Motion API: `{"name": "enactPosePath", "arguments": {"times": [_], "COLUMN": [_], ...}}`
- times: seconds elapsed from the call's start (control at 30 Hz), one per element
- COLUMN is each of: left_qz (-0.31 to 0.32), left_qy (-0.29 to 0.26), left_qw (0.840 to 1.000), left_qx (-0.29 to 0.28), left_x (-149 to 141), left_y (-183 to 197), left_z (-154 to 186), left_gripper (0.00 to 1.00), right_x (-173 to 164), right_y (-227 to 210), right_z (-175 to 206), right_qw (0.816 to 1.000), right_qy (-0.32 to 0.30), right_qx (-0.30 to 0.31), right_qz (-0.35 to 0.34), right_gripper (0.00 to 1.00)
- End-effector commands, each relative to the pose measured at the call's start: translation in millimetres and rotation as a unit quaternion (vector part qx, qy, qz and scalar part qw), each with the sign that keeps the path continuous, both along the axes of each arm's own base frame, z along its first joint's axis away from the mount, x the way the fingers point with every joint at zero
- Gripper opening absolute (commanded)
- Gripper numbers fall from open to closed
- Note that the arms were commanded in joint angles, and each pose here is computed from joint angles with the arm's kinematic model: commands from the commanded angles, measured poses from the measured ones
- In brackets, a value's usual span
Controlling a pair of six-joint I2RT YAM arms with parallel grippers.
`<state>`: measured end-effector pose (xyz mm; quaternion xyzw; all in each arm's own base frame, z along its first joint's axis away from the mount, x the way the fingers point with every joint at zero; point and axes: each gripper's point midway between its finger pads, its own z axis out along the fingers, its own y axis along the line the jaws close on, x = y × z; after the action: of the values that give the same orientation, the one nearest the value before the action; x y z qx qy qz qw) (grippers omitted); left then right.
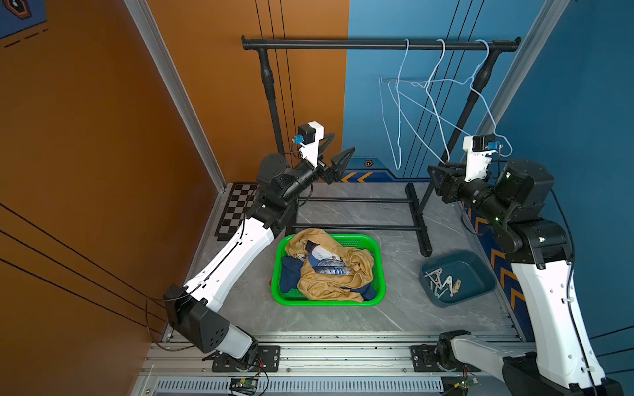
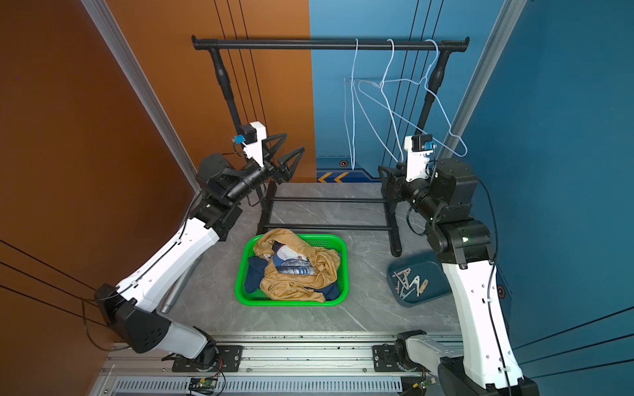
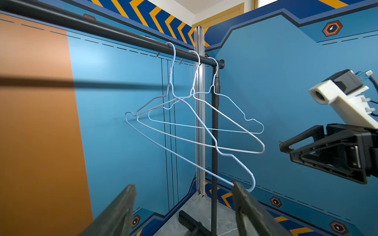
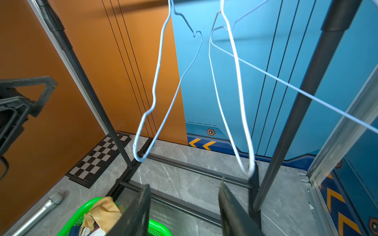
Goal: Remove the clothespins securing t-shirts to the hanger
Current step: Place the hanger on the clothes rail, then reset both arms
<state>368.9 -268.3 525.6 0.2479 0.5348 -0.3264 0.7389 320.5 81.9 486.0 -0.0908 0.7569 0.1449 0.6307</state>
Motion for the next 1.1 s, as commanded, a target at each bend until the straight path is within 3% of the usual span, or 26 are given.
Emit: {"name": "enactPosePath", "arguments": {"times": [0.0,0.2,0.4,0.53,0.73,1.07], "left_qz": [0.052,0.111,0.178,0.233,0.329,0.382], "left_qy": [0.007,0.052,0.102,0.131,0.189,0.246], "left_qw": [0.999,0.992,0.976,0.959,0.917,0.882], "left_qx": [0.012,0.038,0.072,0.093,0.125,0.122], "left_x": [-2.2,-22.1,-30.7,-30.1,-21.2,-19.5], "left_y": [25.0,65.1,110.0,144.4,204.6,254.3], "left_z": [-22.8,-86.6,-160.9,-202.6,-268.6,-355.2], "left_gripper": [0.77,0.85,0.99,0.98,0.98,0.98], "right_x": [-7.4,-15.8,-10.9,-3.4,12.1,36.6], "right_y": [-11.2,-13.7,-13.1,-23.8,-53.7,-88.7], "right_z": [-22.2,-68.7,-122.6,-154.6,-205.0,-273.4], "right_qw": [1.000,0.999,0.997,0.996,0.990,0.979], "right_qy": [0.010,0.034,0.070,0.063,0.059,0.059], "right_qx": [-0.017,-0.016,-0.013,-0.009,0.002,0.007], "right_qz": [-0.023,-0.026,-0.028,-0.059,-0.127,-0.193], "right_gripper": [0.56,0.63,0.78,0.88,1.00,1.00]}}
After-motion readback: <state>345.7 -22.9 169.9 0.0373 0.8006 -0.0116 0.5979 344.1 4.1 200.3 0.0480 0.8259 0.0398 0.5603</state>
